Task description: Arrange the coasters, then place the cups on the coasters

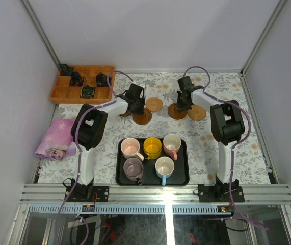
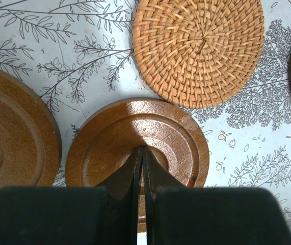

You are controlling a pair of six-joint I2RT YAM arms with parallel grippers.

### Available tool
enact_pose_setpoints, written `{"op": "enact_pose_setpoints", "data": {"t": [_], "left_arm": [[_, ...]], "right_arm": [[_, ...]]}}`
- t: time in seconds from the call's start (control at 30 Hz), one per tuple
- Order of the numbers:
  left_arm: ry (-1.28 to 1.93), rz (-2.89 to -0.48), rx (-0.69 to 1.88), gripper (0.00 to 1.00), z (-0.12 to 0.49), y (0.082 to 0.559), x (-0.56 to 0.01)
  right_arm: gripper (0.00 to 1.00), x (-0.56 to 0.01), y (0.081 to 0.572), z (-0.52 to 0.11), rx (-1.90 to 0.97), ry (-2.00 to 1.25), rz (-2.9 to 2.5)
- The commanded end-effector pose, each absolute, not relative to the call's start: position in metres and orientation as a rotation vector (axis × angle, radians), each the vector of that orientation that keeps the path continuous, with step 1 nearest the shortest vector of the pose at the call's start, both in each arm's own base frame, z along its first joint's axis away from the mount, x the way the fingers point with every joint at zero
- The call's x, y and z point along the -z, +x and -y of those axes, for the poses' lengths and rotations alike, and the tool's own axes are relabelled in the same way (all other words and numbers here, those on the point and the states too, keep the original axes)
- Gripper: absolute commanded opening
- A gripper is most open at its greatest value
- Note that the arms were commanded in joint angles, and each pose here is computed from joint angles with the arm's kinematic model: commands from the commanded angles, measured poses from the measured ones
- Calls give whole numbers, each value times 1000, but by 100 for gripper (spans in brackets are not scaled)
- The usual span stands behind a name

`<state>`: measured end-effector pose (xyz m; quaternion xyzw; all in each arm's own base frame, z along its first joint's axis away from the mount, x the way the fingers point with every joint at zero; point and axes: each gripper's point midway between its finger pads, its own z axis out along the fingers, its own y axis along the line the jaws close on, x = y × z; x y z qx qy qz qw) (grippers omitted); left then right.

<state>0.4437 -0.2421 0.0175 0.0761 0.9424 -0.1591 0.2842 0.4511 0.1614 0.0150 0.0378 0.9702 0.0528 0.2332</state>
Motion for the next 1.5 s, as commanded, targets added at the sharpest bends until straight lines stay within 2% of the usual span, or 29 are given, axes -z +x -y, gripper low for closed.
{"op": "enact_pose_setpoints", "data": {"t": [0.0, 0.3, 0.7, 1.1, 1.47], "left_arm": [[249, -2665, 389, 0, 237, 419, 23], [250, -2656, 387, 0, 239, 424, 21], [235, -2635, 367, 0, 238, 432, 16], [203, -2646, 367, 0, 237, 431, 19], [189, -2657, 381, 0, 238, 427, 25]], "right_arm": [[0, -8, 439, -105, 79, 229, -2718], [0, -21, 449, -98, 46, 224, -2687], [0, -123, 512, -172, -336, -72, -2420], [0, -84, 515, -264, -531, -297, -2472], [0, -52, 498, -301, -672, -353, -2524]]}}
